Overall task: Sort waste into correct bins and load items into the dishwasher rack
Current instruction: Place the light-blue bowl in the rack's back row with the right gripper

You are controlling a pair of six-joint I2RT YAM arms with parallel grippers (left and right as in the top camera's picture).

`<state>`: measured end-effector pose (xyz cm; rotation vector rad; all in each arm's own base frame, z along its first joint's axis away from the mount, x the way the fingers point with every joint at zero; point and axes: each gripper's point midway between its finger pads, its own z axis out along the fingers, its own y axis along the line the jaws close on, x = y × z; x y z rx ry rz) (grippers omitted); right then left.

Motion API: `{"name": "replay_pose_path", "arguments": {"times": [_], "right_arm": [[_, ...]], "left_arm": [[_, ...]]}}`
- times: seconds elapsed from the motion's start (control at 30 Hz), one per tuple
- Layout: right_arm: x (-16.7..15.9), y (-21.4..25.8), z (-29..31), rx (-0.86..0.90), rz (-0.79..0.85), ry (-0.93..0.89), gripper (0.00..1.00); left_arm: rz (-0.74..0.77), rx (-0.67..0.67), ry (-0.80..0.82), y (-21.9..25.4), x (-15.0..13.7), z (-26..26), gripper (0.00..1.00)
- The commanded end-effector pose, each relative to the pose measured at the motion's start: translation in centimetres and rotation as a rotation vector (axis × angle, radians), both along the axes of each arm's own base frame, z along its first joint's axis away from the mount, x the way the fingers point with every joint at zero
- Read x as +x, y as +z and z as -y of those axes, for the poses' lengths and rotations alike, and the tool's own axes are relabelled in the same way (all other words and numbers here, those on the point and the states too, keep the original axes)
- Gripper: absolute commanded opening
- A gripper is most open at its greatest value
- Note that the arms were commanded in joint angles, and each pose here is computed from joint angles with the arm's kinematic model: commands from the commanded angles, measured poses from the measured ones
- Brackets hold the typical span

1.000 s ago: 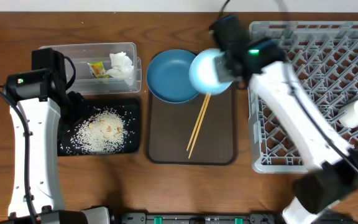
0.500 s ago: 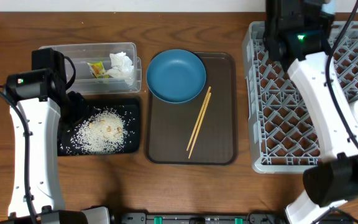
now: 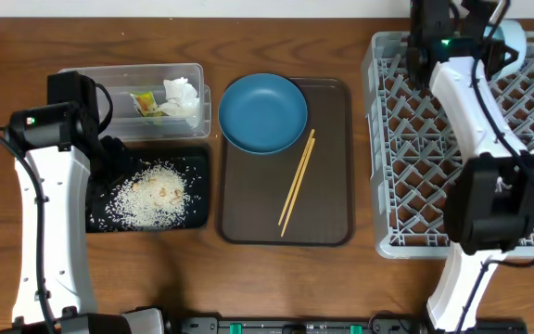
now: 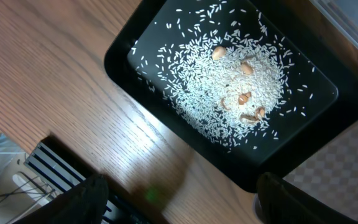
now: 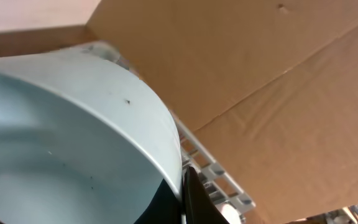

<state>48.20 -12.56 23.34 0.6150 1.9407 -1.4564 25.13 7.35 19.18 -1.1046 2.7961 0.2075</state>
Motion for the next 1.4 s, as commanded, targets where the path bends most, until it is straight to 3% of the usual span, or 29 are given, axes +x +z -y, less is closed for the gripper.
{"name": "replay_pose_path", "arguments": {"times": [0.0, 0.2, 0.5, 0.87, 1.03, 1.07, 1.23, 1.37], "right_arm": [[0.5, -2.2, 0.2, 0.016, -0.039, 0.001, 0.02], [0.8, -6.1, -0.2, 0.052, -0.138, 0.019, 0.02], [0.6, -7.9, -0.9, 0.1, -0.171, 0.035, 0.02], [-0.5, -13.9, -6.3, 0.44, -0.365, 0.19, 0.01], [-1.8, -14.9, -7.8, 0.514, -0.419, 0.194, 0.01], [-1.9, -14.9, -7.9, 0.521, -0.425, 0.197, 0.02], [-2.0, -13.5, -9.3, 0.593, -0.391, 0.239, 0.31], [-1.4, -9.8, -10.7, 0.666, -0.282, 0.319, 0.47]], "left_arm": [[-0.005, 0.011, 0.01, -0.1, -0.1, -0.3, 0.8], [-0.005, 0.011, 0.01, -0.1, -0.1, -0.3, 0.8], [-0.005, 0.011, 0.01, -0.1, -0.1, -0.3, 0.8], [-0.006, 0.011, 0.01, -0.1, -0.1, -0.3, 0.8], [-0.006, 0.011, 0.009, -0.1, -0.1, -0.3, 0.8], [-0.005, 0.011, 0.009, -0.1, -0.1, -0.3, 0.8], [-0.007, 0.012, -0.001, -0.1, -0.1, -0.3, 0.8], [-0.006, 0.012, -0.001, -0.1, -0.1, -0.3, 0.8]]}}
